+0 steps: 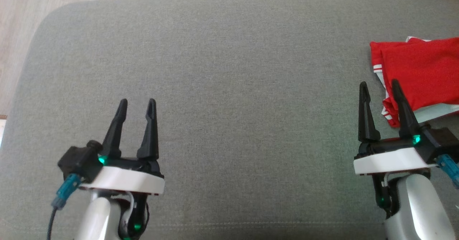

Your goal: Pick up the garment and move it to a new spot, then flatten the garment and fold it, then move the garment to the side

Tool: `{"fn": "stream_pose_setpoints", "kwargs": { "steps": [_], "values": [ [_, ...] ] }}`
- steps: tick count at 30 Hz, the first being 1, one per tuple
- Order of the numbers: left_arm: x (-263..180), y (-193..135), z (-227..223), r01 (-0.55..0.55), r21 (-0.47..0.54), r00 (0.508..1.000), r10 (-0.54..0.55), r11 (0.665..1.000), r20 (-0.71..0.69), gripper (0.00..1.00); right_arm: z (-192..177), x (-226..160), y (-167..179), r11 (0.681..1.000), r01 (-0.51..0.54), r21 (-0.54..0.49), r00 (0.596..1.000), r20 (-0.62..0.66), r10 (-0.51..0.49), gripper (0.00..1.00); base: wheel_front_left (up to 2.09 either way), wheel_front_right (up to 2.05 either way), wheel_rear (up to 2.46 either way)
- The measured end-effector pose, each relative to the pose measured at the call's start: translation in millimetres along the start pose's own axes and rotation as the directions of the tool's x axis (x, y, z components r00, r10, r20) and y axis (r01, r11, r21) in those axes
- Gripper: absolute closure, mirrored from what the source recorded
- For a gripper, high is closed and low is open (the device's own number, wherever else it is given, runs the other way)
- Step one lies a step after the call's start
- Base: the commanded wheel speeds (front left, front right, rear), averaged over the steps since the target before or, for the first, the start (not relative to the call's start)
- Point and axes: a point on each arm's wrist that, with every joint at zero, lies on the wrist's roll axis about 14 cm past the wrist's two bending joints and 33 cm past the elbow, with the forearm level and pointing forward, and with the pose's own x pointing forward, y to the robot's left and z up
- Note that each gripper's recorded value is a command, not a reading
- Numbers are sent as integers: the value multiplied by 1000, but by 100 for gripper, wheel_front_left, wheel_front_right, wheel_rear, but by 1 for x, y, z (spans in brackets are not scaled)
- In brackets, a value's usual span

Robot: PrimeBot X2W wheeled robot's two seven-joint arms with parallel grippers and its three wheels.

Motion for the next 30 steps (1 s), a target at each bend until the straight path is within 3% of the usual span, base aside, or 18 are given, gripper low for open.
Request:
{"fn": "stream_pose_setpoints", "kwargs": {
  "steps": [29,30],
  "values": [
    [-1,3,15,-9,-61,999,12,998,48,0,3,-6,-1,1000,6,6,1000,6,-6,0,0,0,0],
    [-1,3,15,-6,-67,999,10,998,49,100,3,-6,-1,1000,5,6,1000,7,-5,100,0,0,0]
  ]
}}
